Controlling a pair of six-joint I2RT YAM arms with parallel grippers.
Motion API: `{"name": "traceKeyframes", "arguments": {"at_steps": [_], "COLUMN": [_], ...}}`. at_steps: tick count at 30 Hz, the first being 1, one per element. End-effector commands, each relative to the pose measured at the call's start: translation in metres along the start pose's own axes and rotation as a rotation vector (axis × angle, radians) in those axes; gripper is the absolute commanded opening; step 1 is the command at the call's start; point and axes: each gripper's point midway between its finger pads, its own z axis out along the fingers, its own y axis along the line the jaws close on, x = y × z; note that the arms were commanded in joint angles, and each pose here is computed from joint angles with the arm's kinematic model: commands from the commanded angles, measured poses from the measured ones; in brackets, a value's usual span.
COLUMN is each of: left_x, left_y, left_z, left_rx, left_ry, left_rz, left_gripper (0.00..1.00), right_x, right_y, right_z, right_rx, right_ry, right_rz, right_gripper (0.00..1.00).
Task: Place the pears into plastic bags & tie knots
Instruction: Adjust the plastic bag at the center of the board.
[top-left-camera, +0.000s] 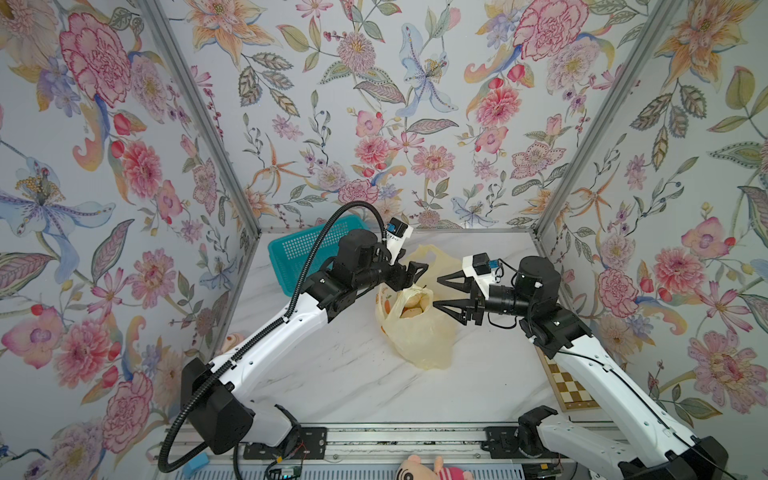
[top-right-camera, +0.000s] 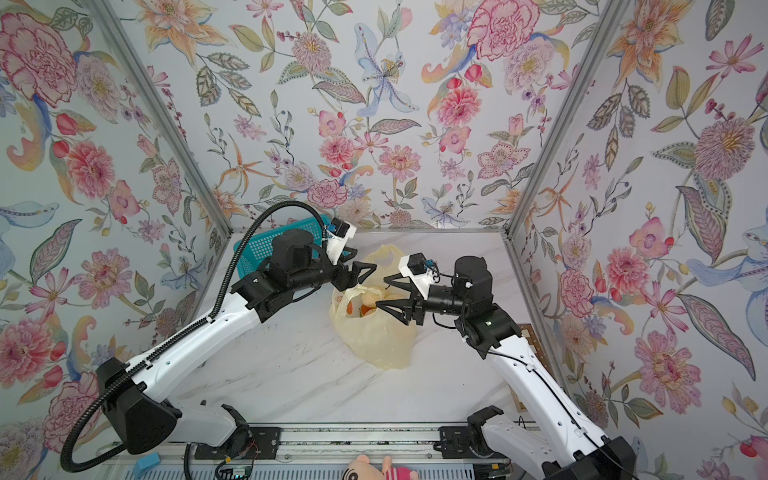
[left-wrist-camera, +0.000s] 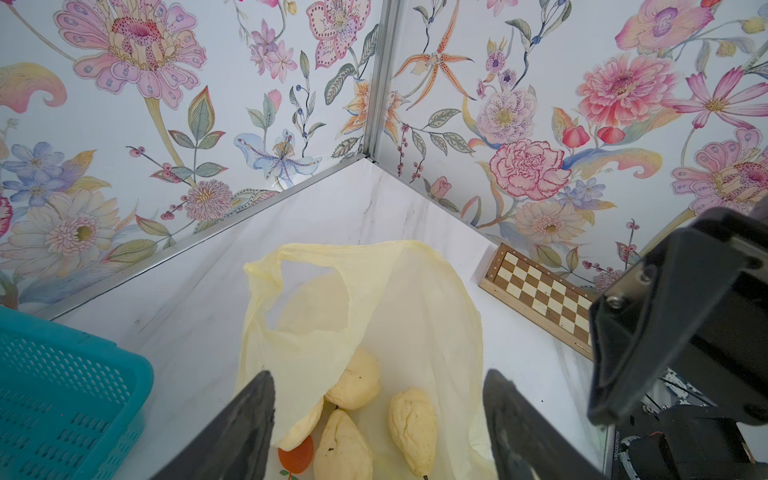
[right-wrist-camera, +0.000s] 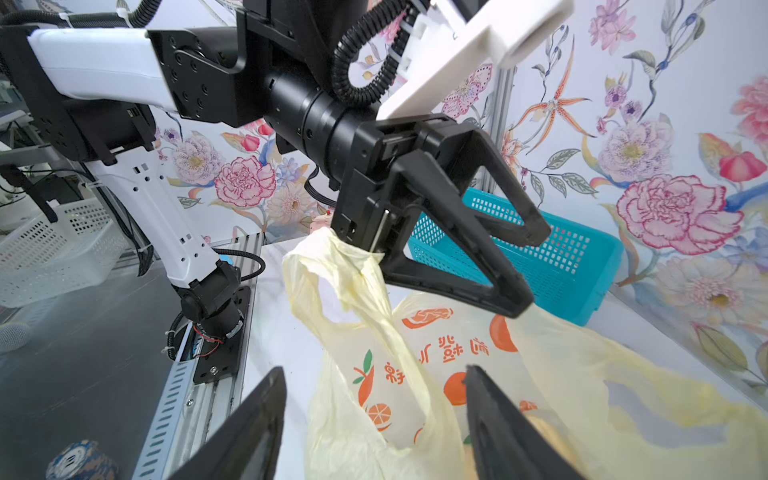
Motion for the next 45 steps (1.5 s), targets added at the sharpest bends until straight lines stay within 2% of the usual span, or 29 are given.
{"name": "traceKeyframes", "arguments": {"at_steps": [1, 5, 10, 15, 24, 30, 34, 37, 41, 45], "left_x": [-0.012, -0.014, -0.018, -0.029, -0.078, -0.090, -0.083, -0.077, -0.068, -0.060], "left_y": [-0.007, -0.007, -0.008, -0.008, 0.013, 0.008, -0.006, -0.023, -0.043, -0.041], "left_z": [0.001, 0.000, 0.000, -0.007, -0.064, -0.103, -0.120, -0.120, -0.107, -0.091], "left_rx": [0.026, 0.025, 0.030, 0.014, -0.193, -0.199, -0.117, -0.046, -0.021, -0.078], "left_ry": [-0.028, -0.036, -0.043, -0.074, -0.271, -0.432, -0.531, -0.558, -0.542, -0.524], "left_rz": [0.002, 0.000, -0.001, 0.005, 0.009, -0.038, -0.094, -0.094, -0.053, -0.061], "left_gripper": [0.79, 0.79, 0.79, 0.79, 0.79, 0.79, 0.79, 0.80, 0.85, 0.91], "right_x": [-0.014, -0.015, -0.019, -0.027, -0.067, -0.092, -0.099, -0.101, -0.106, -0.102], "right_y": [0.003, 0.005, 0.005, -0.001, -0.007, -0.023, -0.030, -0.028, -0.030, -0.037], "right_z": [0.011, 0.022, 0.029, 0.030, 0.008, -0.005, -0.007, -0.003, 0.001, 0.008], "right_rx": [-0.061, -0.108, -0.124, -0.068, 0.103, 0.284, 0.408, 0.456, 0.505, 0.533], "right_ry": [-0.040, -0.044, -0.058, -0.071, -0.150, -0.184, -0.199, -0.218, -0.247, -0.237], "right_rz": [-0.105, -0.107, -0.106, -0.100, -0.118, -0.049, -0.002, 0.042, 0.101, 0.176], "right_gripper": [0.64, 0.55, 0.35, 0.01, 0.00, 0.00, 0.00, 0.00, 0.00, 0.00]}}
